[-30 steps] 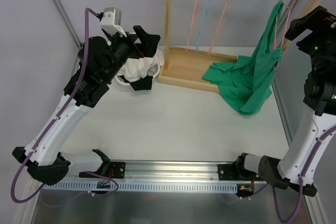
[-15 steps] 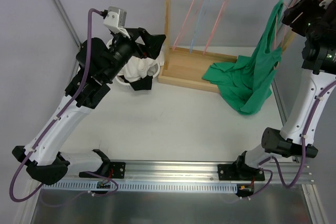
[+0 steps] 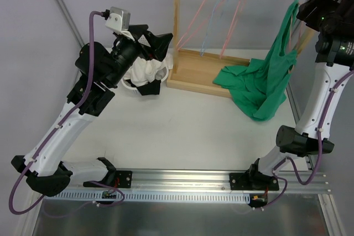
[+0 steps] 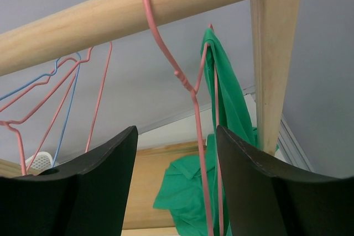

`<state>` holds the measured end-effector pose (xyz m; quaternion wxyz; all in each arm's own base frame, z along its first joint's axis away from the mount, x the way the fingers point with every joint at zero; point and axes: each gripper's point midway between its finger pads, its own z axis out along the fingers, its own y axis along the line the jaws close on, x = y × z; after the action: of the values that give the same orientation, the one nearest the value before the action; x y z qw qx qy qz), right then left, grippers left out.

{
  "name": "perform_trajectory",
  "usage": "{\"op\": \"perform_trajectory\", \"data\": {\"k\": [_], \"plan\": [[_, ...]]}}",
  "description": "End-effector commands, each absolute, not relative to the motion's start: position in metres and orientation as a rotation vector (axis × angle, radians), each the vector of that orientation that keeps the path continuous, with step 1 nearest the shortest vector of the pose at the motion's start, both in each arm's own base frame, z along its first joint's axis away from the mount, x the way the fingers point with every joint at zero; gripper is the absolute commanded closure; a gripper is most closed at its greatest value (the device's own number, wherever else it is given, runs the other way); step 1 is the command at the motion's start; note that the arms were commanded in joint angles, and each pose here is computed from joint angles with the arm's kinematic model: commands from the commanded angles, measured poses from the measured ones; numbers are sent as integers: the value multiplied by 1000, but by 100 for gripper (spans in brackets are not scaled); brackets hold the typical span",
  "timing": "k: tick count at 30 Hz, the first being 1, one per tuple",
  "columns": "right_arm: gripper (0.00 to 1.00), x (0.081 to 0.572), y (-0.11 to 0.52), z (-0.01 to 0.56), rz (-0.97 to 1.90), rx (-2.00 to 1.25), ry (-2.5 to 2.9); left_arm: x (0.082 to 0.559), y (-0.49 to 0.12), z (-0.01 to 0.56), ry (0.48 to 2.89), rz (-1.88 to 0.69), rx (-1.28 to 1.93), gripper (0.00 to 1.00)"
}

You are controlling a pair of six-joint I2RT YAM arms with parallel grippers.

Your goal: Remove the tank top from the hanger

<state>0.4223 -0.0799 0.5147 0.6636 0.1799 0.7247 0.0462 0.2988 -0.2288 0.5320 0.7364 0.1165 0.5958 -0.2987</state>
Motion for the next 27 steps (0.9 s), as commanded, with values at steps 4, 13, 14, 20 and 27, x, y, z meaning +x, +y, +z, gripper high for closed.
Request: {"op": "perform_trajectory", "data": {"k": [4,13,14,20,27], "plan": [[43,434,-90,539,68,385,1540,289,-230,548,1215,-660,298,1],[45,462,-96,539,69,379,1499,292,-230,548,1195,-628,316,1],[45,466,-98,538,64,378,1496,291,-229,549,1190,-626,316,1],[64,479,-95,533,39,354,1500,295,-229,549,1179,-593,325,1],[80,482,-90,532,0,345,1502,295,-224,554,1157,-562,322,1]]}}
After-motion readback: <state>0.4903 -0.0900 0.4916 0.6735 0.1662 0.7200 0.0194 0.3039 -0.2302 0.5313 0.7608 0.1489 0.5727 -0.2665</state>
